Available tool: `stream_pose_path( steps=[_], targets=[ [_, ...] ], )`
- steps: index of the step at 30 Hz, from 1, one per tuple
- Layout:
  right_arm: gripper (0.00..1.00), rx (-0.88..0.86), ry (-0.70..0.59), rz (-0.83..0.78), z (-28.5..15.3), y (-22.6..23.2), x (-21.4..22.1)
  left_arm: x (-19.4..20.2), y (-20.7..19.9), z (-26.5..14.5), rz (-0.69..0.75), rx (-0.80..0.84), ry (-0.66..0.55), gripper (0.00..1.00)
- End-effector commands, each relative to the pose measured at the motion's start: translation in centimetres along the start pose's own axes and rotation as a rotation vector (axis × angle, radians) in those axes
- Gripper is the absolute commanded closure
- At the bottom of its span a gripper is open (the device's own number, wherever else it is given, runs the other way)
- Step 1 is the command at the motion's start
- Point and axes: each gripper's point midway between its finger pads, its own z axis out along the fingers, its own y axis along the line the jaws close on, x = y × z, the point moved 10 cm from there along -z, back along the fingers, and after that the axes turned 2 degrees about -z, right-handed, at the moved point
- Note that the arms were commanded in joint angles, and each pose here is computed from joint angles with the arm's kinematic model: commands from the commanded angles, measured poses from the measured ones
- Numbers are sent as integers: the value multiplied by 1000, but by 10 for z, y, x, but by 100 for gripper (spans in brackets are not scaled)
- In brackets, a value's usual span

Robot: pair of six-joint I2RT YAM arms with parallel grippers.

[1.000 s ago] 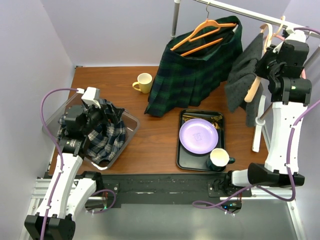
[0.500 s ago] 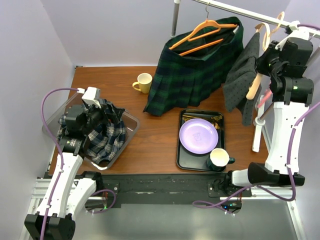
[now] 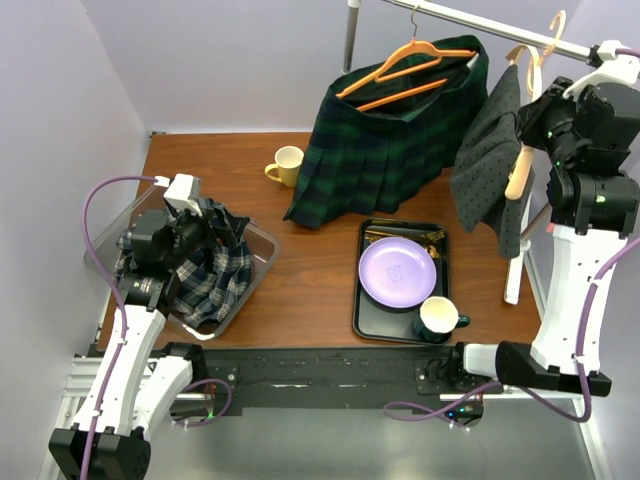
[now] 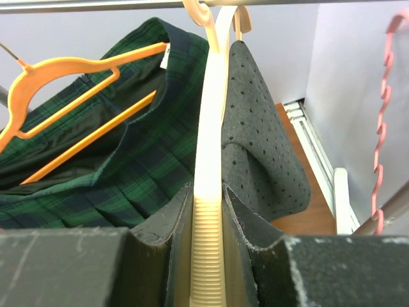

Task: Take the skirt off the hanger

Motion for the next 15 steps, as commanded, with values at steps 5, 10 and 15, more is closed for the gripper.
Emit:
stream_pose_path(
  steps=[5, 10, 15],
  targets=[
    [100, -90, -182, 2, -21, 9, -29, -7, -4, -1, 28, 36, -43, 0],
    [100, -89, -160, 0, -31, 8, -26, -7, -5, -1, 28, 39, -44, 0],
    [100, -91, -116, 9, -42, 8, -22, -7, -5, -1, 26, 40, -42, 0]
  ],
)
